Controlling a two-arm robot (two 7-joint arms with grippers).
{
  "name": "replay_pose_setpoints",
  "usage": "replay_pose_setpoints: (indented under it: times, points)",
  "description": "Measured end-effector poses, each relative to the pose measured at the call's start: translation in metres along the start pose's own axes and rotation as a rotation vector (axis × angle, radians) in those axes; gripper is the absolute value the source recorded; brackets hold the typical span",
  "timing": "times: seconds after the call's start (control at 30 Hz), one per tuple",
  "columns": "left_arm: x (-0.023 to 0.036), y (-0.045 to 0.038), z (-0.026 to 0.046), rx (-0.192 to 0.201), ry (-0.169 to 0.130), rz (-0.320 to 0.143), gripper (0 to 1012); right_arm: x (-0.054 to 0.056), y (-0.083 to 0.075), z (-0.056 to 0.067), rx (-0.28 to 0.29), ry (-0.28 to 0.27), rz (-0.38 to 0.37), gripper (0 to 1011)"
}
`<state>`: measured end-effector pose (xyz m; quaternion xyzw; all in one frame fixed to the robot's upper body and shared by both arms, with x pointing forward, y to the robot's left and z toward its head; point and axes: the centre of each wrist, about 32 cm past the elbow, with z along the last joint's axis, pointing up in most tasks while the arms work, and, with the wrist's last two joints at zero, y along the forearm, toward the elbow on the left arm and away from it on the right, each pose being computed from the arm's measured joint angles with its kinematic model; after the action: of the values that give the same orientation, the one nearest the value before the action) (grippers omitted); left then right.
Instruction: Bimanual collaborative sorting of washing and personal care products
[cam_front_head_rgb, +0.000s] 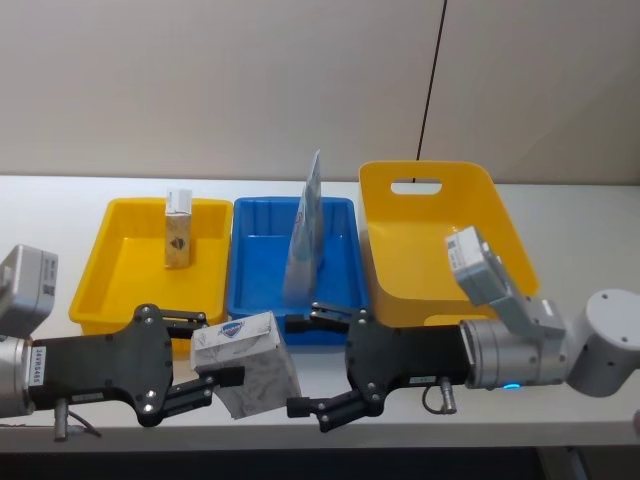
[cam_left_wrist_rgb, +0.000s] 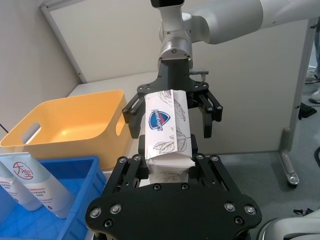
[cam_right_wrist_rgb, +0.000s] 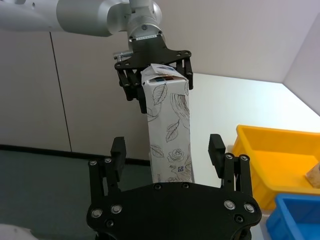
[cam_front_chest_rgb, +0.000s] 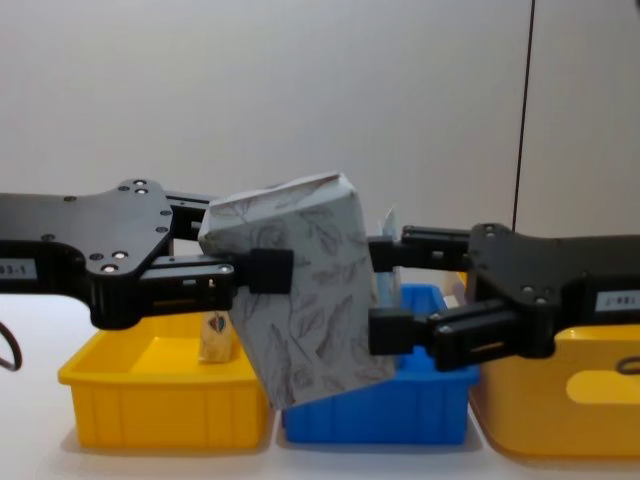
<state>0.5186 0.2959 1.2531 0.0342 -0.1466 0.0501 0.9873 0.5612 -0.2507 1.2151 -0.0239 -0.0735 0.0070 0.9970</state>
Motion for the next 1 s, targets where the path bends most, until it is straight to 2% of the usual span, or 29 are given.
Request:
replay_pose_setpoints:
  times: [0.67, 0.87, 1.0]
  points:
    - [0.0000, 0.0000, 0.0000, 0.000, 0.000, 0.000, 376, 0.009, 0.025, -0.006, -0.015, -0.020, 0.009, 977]
    - [0.0000, 0.0000, 0.0000, 0.000, 0.000, 0.000, 376, 0.011, 0.028, -0.006, -0.020, -0.027, 0.014, 840]
    - [0.0000, 0.0000, 0.0000, 0.000, 0.000, 0.000, 376, 0.012, 0.028, -0.006, -0.026, -0.031, 0.015, 694]
